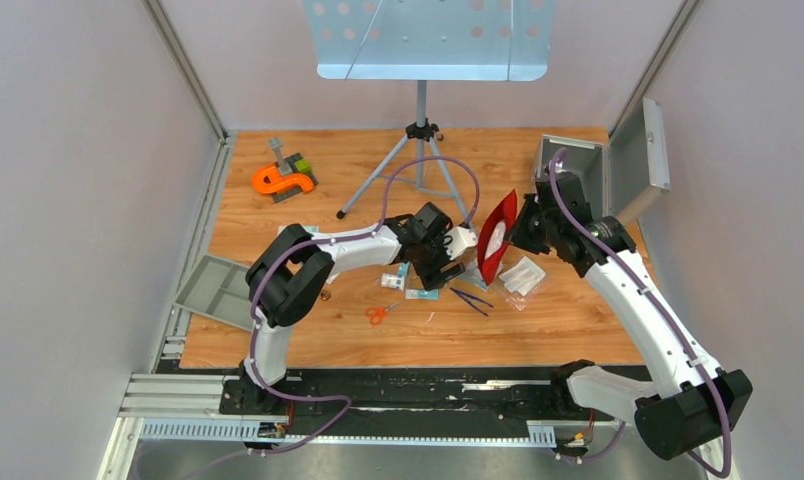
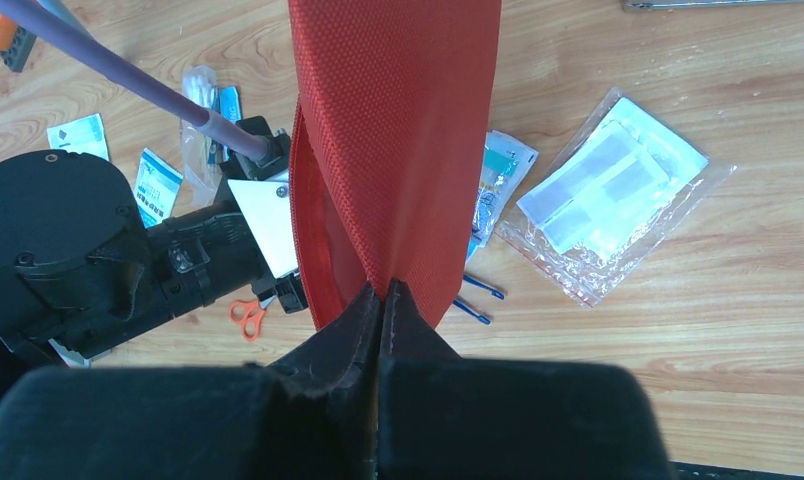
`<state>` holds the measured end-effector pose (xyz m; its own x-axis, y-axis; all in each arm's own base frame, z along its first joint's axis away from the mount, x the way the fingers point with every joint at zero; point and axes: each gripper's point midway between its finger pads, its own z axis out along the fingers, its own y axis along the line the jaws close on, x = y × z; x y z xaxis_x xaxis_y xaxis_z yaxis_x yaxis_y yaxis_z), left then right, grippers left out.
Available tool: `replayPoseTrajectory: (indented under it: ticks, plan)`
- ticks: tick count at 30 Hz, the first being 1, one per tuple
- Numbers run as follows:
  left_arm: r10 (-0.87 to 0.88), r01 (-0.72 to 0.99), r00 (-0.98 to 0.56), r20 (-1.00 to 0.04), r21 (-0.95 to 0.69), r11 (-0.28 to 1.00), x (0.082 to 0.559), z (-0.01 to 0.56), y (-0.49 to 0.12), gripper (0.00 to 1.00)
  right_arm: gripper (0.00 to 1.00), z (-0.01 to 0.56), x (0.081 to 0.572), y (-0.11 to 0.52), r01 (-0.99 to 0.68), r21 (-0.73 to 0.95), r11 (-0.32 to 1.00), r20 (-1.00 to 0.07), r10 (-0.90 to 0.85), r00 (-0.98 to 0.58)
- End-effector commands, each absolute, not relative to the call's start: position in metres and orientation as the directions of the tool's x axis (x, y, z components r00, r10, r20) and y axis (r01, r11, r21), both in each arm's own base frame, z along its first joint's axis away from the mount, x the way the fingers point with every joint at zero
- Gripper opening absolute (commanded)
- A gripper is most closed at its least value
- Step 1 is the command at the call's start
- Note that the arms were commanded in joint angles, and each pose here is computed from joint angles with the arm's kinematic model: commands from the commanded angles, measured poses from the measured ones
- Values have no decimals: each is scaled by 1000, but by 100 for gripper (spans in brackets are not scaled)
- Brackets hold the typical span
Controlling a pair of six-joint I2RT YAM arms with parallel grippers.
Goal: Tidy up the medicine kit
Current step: Pick up the medical item at the center of the board.
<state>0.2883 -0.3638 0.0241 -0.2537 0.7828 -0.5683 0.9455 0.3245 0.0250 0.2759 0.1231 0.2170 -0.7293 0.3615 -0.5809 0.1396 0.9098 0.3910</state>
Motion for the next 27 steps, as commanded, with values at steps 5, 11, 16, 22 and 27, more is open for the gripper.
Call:
replayPoseTrajectory:
  ticks: [5,11,16,22,27]
  plan:
    - [764,929,-250,-594,74,361,305,31,-372,70,0,233,284,129,104,431,896,-611,375,-698]
    - [736,916,-283,-615,56,398,304,40,-372,47,0,234,285,130,102,435,894,-607,376,-700]
    - [698,891,-315,-643,54,451,305,62,-370,44,0,232,285,131,104,435,895,-602,375,-705]
    - [591,829,-380,-711,22,559,306,115,-361,41,0,226,284,140,90,459,884,-568,370,-735]
    - [404,757,-509,-760,-171,631,306,174,-345,35,0,217,286,150,81,475,876,-536,361,-763]
